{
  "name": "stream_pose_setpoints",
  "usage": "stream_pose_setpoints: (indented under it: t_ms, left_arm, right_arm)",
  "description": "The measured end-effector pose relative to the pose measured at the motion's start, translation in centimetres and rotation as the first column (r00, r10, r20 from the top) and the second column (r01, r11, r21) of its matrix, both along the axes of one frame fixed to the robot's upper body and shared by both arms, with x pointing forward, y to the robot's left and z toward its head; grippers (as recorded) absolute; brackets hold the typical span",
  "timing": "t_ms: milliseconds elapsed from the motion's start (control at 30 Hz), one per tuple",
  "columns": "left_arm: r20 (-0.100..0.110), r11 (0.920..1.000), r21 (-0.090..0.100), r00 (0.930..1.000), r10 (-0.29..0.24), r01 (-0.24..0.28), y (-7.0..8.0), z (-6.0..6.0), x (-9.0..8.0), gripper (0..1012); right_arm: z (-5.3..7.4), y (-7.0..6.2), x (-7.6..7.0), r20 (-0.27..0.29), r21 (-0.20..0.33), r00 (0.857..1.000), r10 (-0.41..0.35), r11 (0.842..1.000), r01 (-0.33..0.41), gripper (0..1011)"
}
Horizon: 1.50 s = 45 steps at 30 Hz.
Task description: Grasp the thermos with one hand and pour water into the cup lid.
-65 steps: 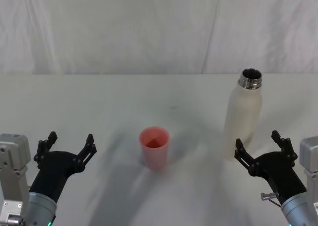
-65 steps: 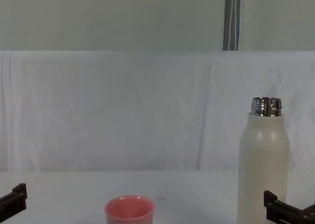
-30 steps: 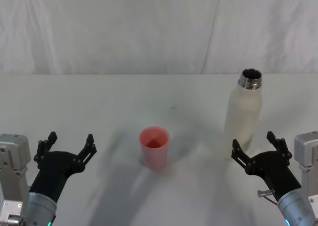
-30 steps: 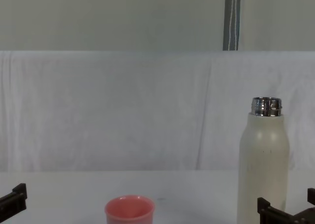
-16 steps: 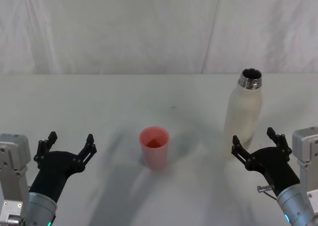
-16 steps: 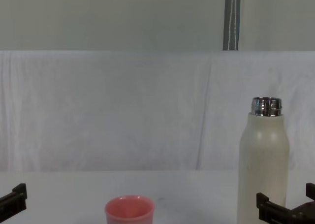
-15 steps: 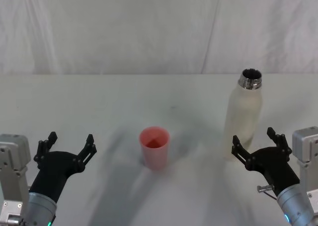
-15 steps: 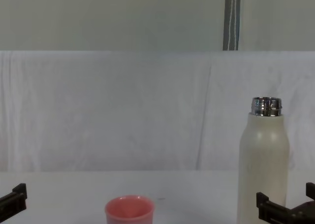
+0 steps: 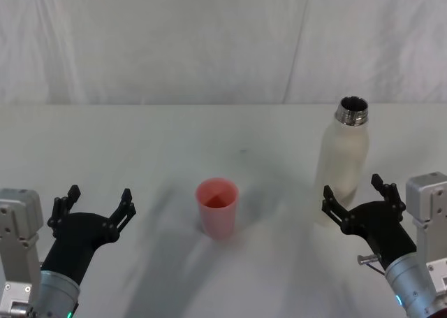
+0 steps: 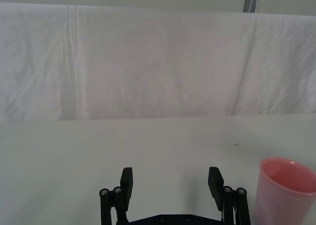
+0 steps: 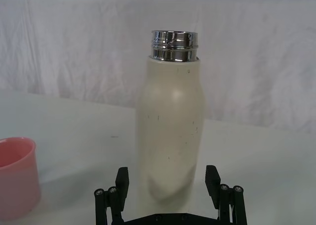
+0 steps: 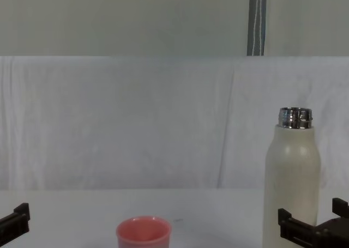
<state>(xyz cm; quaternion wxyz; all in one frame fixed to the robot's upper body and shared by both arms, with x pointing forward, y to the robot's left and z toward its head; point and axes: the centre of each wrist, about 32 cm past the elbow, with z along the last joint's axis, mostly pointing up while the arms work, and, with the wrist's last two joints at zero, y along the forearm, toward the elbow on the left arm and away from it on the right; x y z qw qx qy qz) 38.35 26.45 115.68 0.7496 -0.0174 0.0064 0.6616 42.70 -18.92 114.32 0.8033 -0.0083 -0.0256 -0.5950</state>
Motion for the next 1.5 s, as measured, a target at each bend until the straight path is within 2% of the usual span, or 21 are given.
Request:
stream_pose_setpoints:
  t_ms: [1500]
  left_arm:
    - [0.0, 1.0, 0.0, 1.0, 0.0, 0.0, 0.0, 0.0, 0.0, 1001]
  right_arm:
    - [0.0, 0.6, 2.7, 0.018, 0.015, 1.0, 0.001, 1.0, -0.001, 1001]
